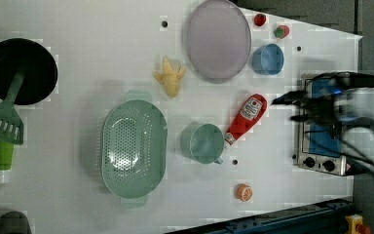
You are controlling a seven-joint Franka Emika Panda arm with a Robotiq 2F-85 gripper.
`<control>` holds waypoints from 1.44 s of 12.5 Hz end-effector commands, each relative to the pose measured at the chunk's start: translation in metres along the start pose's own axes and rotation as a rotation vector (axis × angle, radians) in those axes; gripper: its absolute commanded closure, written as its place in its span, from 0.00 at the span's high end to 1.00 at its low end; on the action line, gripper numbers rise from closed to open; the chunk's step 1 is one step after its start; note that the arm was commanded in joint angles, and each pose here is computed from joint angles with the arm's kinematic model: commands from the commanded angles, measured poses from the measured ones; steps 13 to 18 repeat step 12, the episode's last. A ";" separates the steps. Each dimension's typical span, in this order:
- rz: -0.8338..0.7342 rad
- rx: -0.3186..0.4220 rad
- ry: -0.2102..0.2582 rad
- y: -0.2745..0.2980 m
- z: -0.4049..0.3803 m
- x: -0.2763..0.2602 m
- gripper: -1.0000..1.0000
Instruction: Pick ketchup from strainer and place it on the table
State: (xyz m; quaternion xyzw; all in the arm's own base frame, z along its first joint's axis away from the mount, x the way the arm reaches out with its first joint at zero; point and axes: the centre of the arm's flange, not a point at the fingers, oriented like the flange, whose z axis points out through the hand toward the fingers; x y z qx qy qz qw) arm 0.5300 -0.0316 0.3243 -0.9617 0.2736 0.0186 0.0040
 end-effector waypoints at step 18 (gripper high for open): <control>0.274 -0.025 -0.012 -0.007 -0.267 0.000 1.00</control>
